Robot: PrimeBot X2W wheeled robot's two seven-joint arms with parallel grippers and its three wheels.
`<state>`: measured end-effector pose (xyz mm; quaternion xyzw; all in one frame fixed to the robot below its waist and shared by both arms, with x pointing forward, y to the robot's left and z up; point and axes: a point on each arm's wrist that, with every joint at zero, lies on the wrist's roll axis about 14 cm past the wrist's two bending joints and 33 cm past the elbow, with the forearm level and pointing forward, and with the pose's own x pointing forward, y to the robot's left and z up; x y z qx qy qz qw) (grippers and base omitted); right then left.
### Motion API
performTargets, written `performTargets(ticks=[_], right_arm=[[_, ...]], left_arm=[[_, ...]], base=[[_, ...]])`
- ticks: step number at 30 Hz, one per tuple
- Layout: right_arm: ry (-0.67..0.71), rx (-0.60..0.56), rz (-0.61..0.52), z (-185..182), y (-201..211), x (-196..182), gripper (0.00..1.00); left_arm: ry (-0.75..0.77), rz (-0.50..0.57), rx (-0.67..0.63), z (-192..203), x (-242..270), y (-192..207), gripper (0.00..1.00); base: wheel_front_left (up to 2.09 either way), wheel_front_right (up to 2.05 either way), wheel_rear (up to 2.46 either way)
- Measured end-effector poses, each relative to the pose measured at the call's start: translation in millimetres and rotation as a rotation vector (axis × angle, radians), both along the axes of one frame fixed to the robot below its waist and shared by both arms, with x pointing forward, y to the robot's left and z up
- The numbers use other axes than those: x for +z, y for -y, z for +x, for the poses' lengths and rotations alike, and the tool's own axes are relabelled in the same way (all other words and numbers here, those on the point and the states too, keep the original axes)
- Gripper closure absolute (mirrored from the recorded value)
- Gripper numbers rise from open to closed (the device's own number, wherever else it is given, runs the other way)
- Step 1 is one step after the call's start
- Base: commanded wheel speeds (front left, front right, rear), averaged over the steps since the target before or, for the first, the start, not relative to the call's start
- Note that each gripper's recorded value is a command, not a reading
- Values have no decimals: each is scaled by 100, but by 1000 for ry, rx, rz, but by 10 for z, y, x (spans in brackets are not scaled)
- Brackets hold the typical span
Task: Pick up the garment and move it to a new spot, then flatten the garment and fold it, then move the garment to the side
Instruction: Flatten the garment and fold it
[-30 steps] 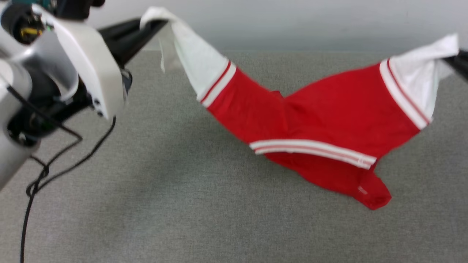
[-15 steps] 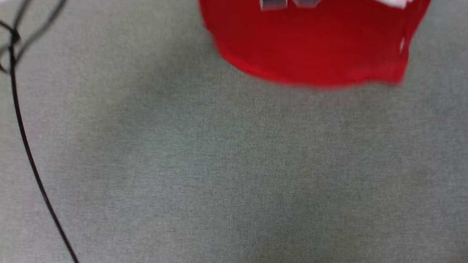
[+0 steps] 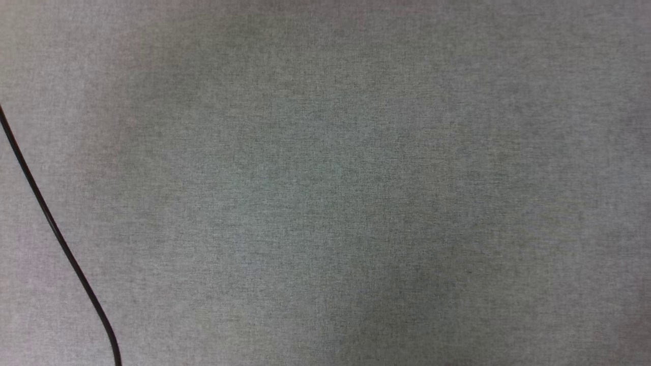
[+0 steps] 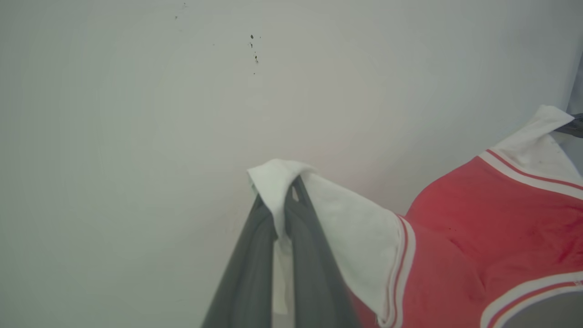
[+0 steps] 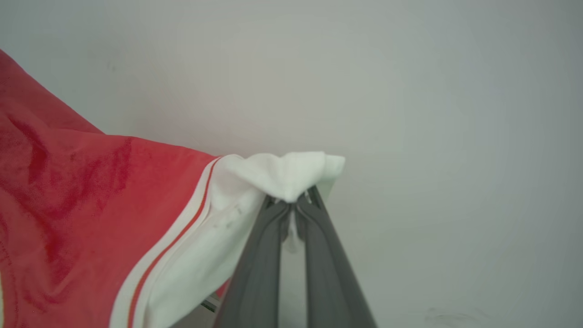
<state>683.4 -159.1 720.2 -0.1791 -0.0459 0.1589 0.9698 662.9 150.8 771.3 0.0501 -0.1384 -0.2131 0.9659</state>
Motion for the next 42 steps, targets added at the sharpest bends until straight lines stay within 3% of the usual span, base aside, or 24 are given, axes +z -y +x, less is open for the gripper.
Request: performTargets(ticks=[7, 14, 22, 27, 42], right_arm=[[-100, 22, -28, 89, -74, -608, 100], [-245, 59, -64, -178, -89, -1374, 100], [-392, 85, -39, -755, 0, -1989, 100], [-473, 95, -9, -1219, 33, -2257, 100], [-656, 71, 55, -2450, 299, -2626, 100]], left_arm=[[-122, -5, 10, 84, -692, -75, 100], [-252, -87, 9, -140, -1423, -195, 100], [-417, -160, 41, -755, -2220, -374, 100], [-516, -142, 60, -1291, -2569, -451, 100], [-709, -174, 135, -2685, -2936, -671, 100]], base=[[0, 0, 0], [0, 0, 0], [0, 0, 0], [0, 0, 0], [0, 0, 0]])
